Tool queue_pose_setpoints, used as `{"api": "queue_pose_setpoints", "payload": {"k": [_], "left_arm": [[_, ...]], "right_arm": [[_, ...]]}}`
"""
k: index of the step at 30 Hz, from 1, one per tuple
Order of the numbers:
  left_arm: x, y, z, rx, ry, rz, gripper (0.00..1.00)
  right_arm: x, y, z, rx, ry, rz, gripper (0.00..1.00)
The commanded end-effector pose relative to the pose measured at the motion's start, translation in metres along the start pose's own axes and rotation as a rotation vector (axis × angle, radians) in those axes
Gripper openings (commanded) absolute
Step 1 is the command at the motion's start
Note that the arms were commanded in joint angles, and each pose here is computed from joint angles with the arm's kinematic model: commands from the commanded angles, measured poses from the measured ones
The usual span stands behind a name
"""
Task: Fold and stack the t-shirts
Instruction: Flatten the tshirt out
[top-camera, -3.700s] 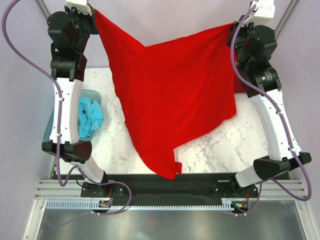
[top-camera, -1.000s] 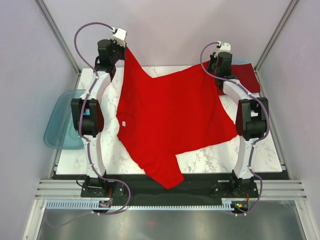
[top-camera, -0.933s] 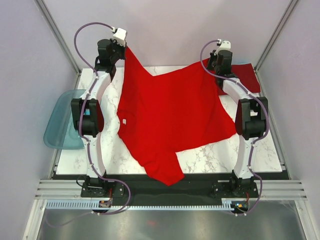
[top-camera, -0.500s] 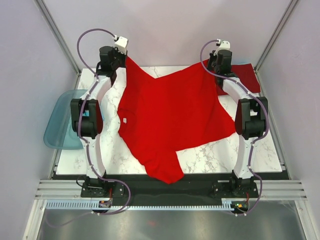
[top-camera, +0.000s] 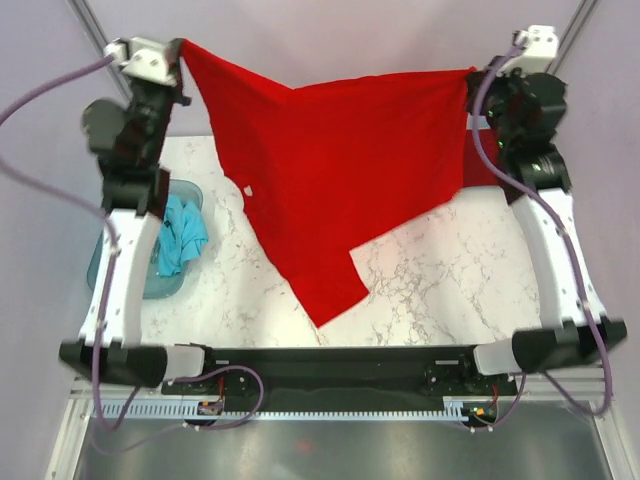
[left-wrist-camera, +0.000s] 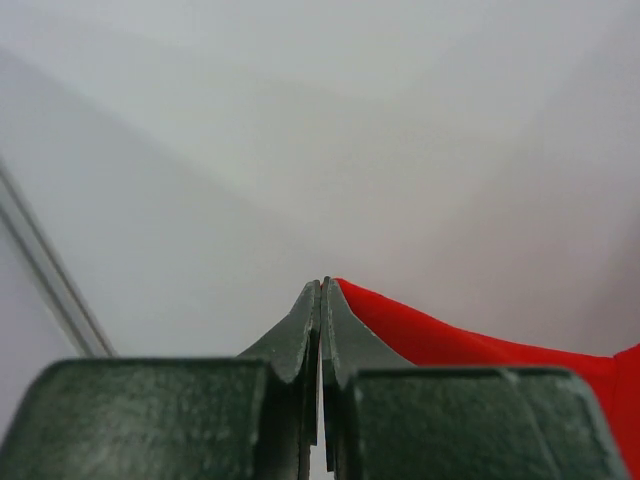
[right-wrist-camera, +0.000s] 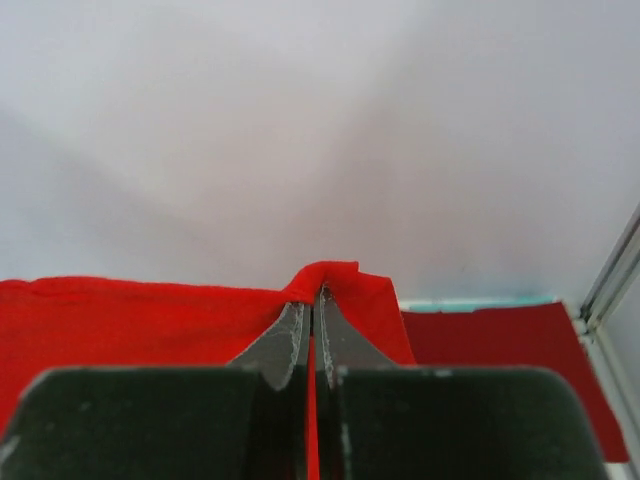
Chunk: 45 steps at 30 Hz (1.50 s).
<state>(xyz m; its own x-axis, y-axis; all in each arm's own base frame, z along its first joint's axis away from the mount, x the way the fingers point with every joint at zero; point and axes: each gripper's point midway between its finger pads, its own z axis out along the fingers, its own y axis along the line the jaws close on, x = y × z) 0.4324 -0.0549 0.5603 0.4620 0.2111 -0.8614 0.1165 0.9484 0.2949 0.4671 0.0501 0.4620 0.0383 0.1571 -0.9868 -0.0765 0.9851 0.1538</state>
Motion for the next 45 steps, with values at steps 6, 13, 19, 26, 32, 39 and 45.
{"api": "queue_pose_setpoints", "payload": {"k": [6, 13, 19, 26, 32, 39, 45], "left_arm": [[-0.144, 0.030, -0.118, -0.142, -0.282, 0.035, 0.02], [-0.225, 0.038, -0.210, -0.205, -0.479, 0.061, 0.02], [-0.261, 0.049, -0.242, -0.262, -0.546, 0.104, 0.02], [-0.319, 0.059, -0.254, -0.274, -0.646, 0.125, 0.02], [-0.344, 0.038, -0.307, -0.187, -0.754, 0.088, 0.02], [-0.363, 0.007, -0.400, -0.089, -0.884, 0.048, 0.02], [-0.381, 0.017, -0.410, -0.132, -0.886, 0.124, 0.02]], "right_arm": [[-0.092, 0.032, -0.158, -0.156, -0.161, 0.047, 0.00], [-0.150, 0.045, -0.267, -0.226, -0.314, 0.072, 0.00], [-0.185, 0.045, -0.328, -0.228, -0.418, 0.108, 0.00], [-0.245, 0.044, -0.378, -0.221, -0.592, 0.163, 0.00], [-0.261, 0.057, -0.453, -0.333, -0.724, 0.193, 0.00], [-0.249, 0.069, -0.529, -0.460, -0.791, 0.203, 0.00], [-0.249, 0.041, -0.495, -0.285, -0.767, 0.263, 0.00]]}}
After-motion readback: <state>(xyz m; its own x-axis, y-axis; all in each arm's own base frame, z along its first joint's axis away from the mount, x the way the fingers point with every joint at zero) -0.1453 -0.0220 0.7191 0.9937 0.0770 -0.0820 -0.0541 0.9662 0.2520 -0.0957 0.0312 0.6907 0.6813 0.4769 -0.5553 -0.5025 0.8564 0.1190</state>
